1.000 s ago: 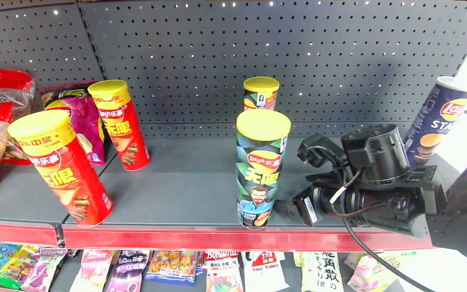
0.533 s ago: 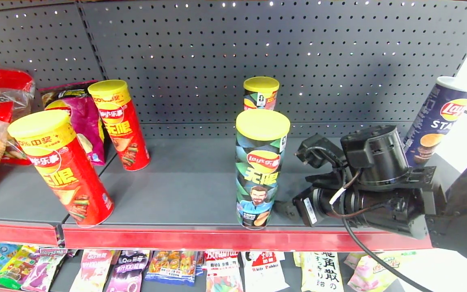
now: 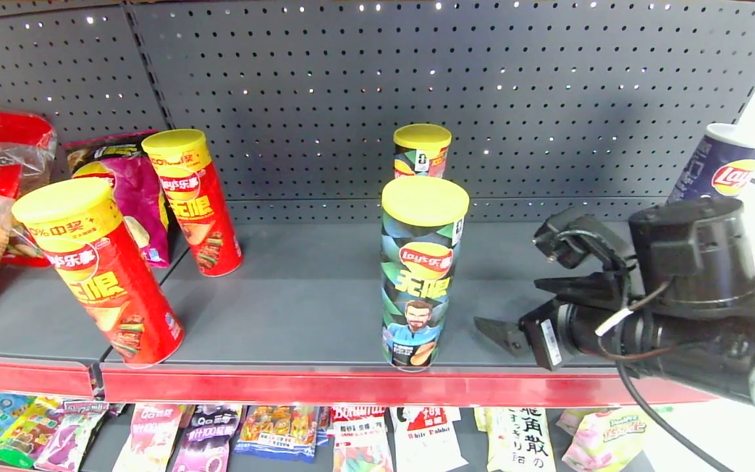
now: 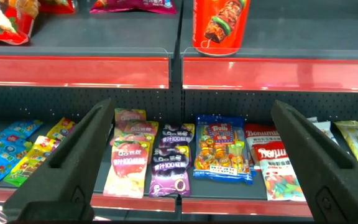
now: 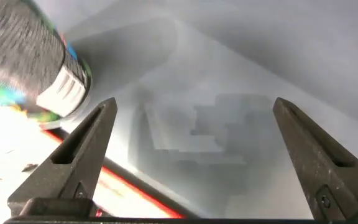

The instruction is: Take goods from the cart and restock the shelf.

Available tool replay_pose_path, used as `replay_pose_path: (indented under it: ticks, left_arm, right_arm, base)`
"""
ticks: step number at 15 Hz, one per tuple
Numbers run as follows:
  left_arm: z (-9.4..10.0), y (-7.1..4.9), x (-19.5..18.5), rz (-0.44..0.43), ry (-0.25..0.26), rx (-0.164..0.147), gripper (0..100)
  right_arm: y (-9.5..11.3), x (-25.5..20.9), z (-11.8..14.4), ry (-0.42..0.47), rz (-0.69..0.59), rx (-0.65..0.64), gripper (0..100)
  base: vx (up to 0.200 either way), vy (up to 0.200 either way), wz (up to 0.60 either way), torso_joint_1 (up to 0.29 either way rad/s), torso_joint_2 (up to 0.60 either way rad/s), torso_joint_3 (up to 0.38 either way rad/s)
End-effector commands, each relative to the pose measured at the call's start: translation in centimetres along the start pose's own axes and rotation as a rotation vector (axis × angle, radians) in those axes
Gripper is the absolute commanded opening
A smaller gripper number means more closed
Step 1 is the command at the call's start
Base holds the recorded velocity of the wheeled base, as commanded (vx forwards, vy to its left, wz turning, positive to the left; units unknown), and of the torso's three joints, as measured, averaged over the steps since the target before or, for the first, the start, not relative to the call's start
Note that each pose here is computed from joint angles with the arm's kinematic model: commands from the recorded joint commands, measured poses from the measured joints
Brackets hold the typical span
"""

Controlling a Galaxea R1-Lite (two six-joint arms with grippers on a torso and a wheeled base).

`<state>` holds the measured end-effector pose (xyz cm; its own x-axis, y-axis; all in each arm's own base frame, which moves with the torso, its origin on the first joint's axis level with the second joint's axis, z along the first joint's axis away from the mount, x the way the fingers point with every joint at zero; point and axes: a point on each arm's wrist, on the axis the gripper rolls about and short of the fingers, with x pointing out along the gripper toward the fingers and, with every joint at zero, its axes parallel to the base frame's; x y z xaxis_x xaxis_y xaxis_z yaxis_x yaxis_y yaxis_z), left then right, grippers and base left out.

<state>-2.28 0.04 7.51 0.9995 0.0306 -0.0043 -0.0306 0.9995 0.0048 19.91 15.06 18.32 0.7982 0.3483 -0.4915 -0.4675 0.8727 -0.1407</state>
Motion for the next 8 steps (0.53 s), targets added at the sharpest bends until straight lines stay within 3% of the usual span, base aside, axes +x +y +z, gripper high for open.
replay_pose_path:
  ticks: [1,6,7,8]
  left_arm:
    - [0.0,0.0,0.0,0.002,0.000,0.000,100]
    - [0.0,0.0,0.0,0.002,0.000,0.000,100]
    - [0.0,0.0,0.0,0.002,0.000,0.000,100]
    - [0.0,0.0,0.0,0.002,0.000,0.000,100]
  right_arm:
    - [-0.9,-5.3,-1.2,-0.096,-0.049,0.010,100]
    - [-3.6,-16.3,-8.5,-0.369,-0.145,-0.033,100]
    - [-4.1,-17.6,-9.6,-0.383,-0.208,-0.007,100]
    - [-4.6,-18.5,-11.1,-0.334,-0.306,0.030,100]
  base:
    - [0.000,0.000,0.00,0.000,0.00,0.000]
    - [0.000,0.000,0.00,0.000,0.00,0.000]
    - [0.000,0.000,0.00,0.000,0.00,0.000]
    - [0.000,0.000,0.00,0.000,0.00,0.000]
